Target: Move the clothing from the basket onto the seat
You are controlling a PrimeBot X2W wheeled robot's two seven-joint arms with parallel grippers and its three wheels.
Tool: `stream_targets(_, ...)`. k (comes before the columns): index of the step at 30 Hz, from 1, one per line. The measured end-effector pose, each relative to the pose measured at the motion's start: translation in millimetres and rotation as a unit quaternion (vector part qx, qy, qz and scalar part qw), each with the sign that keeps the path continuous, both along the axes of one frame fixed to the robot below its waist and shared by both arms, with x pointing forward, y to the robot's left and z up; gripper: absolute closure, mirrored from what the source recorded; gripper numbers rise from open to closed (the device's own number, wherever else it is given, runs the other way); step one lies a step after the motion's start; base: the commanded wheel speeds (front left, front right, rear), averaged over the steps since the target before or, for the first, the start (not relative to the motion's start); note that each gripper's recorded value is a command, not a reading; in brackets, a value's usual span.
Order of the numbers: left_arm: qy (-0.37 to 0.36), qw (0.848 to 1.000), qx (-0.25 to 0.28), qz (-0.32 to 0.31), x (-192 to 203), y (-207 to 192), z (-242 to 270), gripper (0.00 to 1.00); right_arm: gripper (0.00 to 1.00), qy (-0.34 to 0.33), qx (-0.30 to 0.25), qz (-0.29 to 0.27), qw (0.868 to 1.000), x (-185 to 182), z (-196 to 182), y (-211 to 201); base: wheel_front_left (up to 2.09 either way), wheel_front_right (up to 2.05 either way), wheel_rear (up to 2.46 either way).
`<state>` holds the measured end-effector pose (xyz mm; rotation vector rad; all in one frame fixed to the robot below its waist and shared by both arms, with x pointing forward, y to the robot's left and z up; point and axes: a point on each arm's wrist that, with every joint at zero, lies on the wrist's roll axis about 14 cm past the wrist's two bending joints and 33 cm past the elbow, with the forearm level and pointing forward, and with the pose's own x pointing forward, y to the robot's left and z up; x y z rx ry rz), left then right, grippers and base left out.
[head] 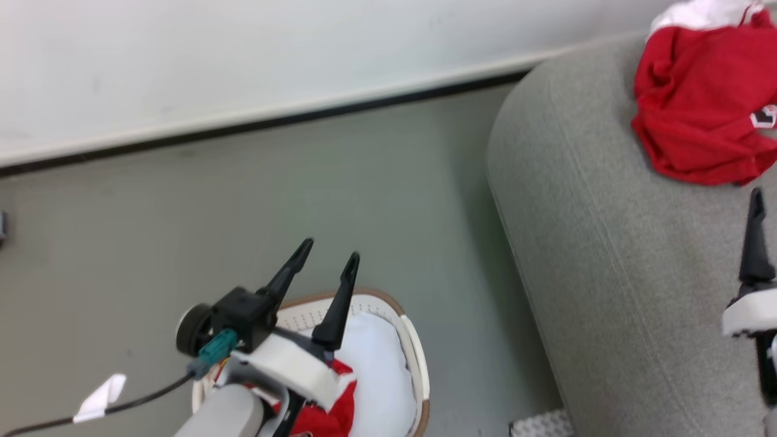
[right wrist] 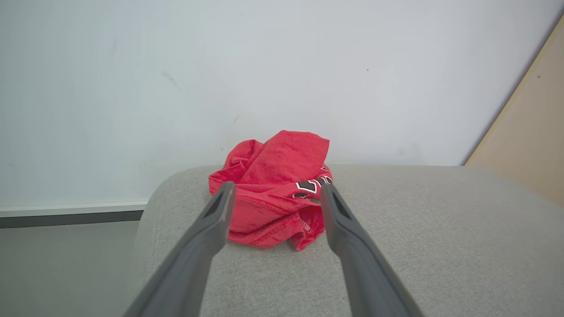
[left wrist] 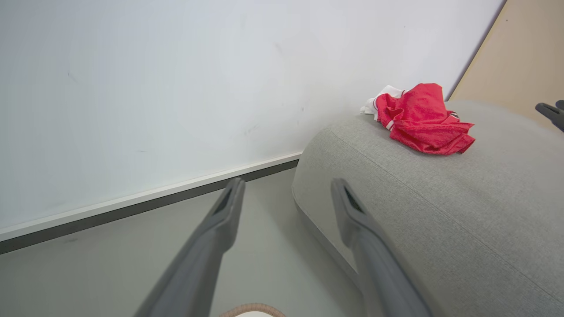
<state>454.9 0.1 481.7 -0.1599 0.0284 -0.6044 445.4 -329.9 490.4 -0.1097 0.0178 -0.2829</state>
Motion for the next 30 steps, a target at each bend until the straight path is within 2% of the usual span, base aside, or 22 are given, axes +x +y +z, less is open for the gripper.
stream_targets(8,-0.011,0.995,0.012,0.095,-28,56,14,0.00,0.00,-0.037,0.011,0.086,0.996,-25,21,69,0.00,0.00,0.00)
stream_targets(18,-0.030,0.974,0.014,0.223,-78,129,27,0.00,0.00,-0.025,0.053,0.174,0.983,-57,5,145,0.00,0.00,0.00)
stream_targets(24,-0.030,0.965,0.015,0.261,-104,155,24,0.00,0.00,-0.015,0.066,0.210,0.975,-69,-2,173,0.00,0.00,0.00)
stream_targets(30,-0.024,0.962,0.010,0.270,-115,161,19,0.00,0.00,-0.004,0.090,0.216,0.972,-81,-12,181,0.00,0.00,0.00)
